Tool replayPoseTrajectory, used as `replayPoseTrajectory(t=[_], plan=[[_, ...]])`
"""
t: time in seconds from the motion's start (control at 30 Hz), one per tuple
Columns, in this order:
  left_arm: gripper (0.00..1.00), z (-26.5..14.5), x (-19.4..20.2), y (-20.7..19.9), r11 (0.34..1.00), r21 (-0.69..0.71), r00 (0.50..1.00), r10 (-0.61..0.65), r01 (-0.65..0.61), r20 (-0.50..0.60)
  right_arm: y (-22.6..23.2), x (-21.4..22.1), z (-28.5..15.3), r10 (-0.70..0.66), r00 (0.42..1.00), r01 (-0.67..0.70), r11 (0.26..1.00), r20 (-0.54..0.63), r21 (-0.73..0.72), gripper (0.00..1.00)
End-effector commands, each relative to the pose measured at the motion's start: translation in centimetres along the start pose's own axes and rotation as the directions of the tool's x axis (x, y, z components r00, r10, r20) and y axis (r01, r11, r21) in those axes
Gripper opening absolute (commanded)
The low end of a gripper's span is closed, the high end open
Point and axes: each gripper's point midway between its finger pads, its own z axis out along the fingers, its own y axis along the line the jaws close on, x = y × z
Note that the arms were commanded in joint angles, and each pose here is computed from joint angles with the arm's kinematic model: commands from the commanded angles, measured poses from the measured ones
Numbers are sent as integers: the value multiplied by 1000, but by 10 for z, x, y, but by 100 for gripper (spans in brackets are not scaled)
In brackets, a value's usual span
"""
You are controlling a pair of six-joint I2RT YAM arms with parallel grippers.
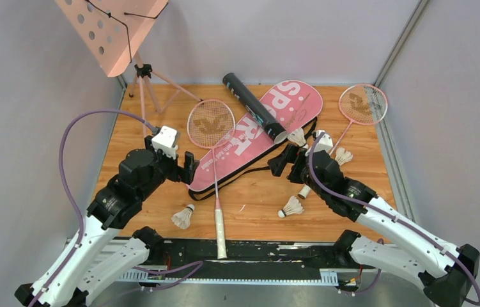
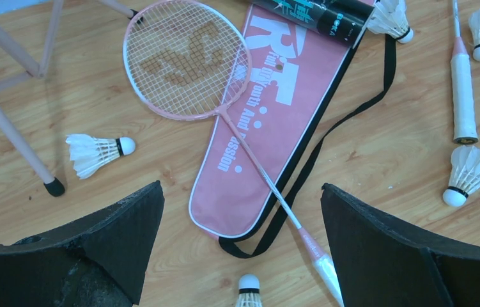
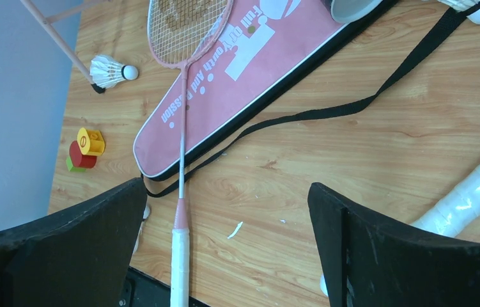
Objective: Pack up the badminton gear
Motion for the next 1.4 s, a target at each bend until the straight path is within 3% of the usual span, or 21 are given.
replayPoseTrajectory(t=[0.0, 0.27, 0.37, 0.43, 0.53, 0.77, 0.93, 1.03, 1.27, 1.37], plan=[[100, -3, -16, -2, 1000, 13, 998, -22, 21, 57, 4, -13, 0, 44, 997, -44, 999, 56, -7, 100], [100, -5, -16, -3, 1000, 17, 998, -20, 19, 62, -17, -11, 27, 24, 994, -37, 992, 104, 122, 99], [100, -7, -18, -3, 1000, 19, 997, -22, 21, 75, -16, -24, 46, -138, 981, 115, 980, 139, 165, 99], [100, -7, -19, -4, 1000, 24, 996, -22, 20, 83, -15, -34, 66, -343, 931, 313, 925, 124, 215, 100], [100, -6, -17, -4, 999, 28, 996, -22, 20, 85, -22, -56, 97, -479, 874, 432, 844, 81, 319, 100], [100, -7, -17, -4, 999, 28, 996, -22, 20, 87, -3, -80, 178, -595, 804, 591, 795, -18, 134, 98], [100, -9, -18, -3, 999, 25, 995, -23, 21, 93, -14, -94, 222, -518, 848, 520, 854, -111, -13, 82], [100, -8, -18, -1, 1000, 14, 995, -22, 21, 95, -20, -96, 243, -512, 845, 507, 859, -154, -75, 83], [100, -8, -17, -2, 1000, 16, 996, -21, 20, 90, -54, -83, 285, -597, 763, 603, 795, -245, -60, 87], [100, -9, -17, -1, 1000, 15, 996, -21, 20, 90, -66, -80, 293, -599, 756, 610, 791, -264, -47, 91]])
